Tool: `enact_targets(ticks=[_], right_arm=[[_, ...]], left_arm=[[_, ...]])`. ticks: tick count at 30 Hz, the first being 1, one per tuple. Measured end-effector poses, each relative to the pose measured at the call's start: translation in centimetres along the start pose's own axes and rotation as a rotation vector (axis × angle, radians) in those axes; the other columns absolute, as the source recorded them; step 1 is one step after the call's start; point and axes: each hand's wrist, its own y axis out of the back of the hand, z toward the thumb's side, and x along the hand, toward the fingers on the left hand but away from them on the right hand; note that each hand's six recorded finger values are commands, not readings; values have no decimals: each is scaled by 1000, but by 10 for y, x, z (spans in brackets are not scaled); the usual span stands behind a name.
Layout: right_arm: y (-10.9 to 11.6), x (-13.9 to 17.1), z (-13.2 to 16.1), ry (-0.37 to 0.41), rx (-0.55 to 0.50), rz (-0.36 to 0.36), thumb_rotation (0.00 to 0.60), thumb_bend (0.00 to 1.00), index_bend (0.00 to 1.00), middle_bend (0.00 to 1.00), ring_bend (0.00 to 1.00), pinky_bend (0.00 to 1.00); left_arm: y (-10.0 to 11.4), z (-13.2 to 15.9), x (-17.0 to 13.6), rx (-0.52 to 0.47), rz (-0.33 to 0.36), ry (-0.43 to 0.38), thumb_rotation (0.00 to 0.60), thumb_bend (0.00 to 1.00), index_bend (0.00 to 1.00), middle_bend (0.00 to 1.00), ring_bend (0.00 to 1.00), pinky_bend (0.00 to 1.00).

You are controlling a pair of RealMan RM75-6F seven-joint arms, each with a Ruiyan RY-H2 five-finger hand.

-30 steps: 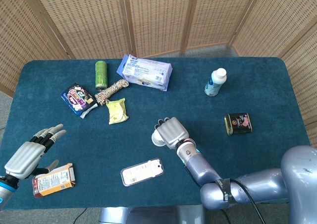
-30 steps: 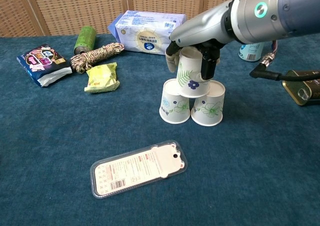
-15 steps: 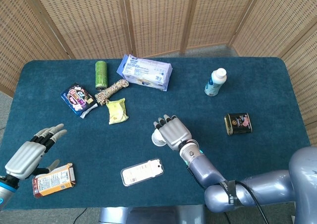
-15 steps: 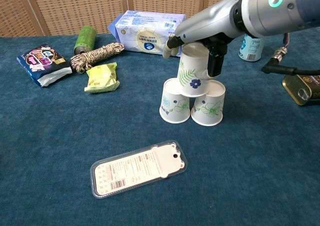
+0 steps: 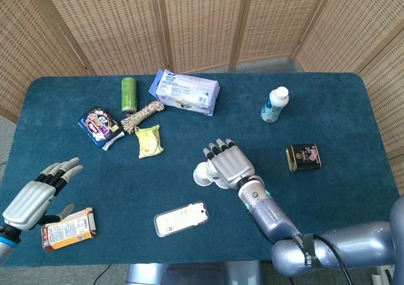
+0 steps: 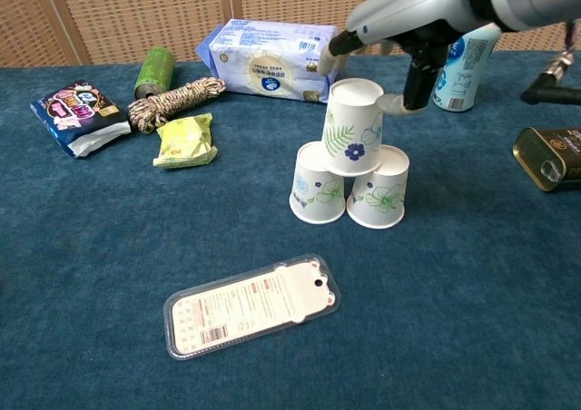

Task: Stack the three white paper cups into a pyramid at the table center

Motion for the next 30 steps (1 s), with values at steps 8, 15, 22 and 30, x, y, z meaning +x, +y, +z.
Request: enact_targets(ticks=[8, 15, 22, 30], right_arm=[[-1, 9, -28, -48, -56, -26, 600, 594, 28, 51, 6, 143], [-7, 23, -64, -92, -145, -76, 600, 592, 51, 56, 6, 142], [-20, 42, -102, -127, -248, -147, 600, 581, 72, 65, 6, 130], [-49, 72, -153, -188, -375, -247, 600, 579, 99, 67, 6, 110]], left_arm=[[4, 1, -4, -1, 11, 3, 600, 427, 25, 0, 0, 78], [8, 0, -9, -8, 29, 18, 600, 428, 25, 0, 0, 77], [13, -2, -19, -20, 55, 39, 600, 427, 25, 0, 0, 76], [13, -7, -39, -48, 88, 76, 600, 427, 25, 0, 0, 61]])
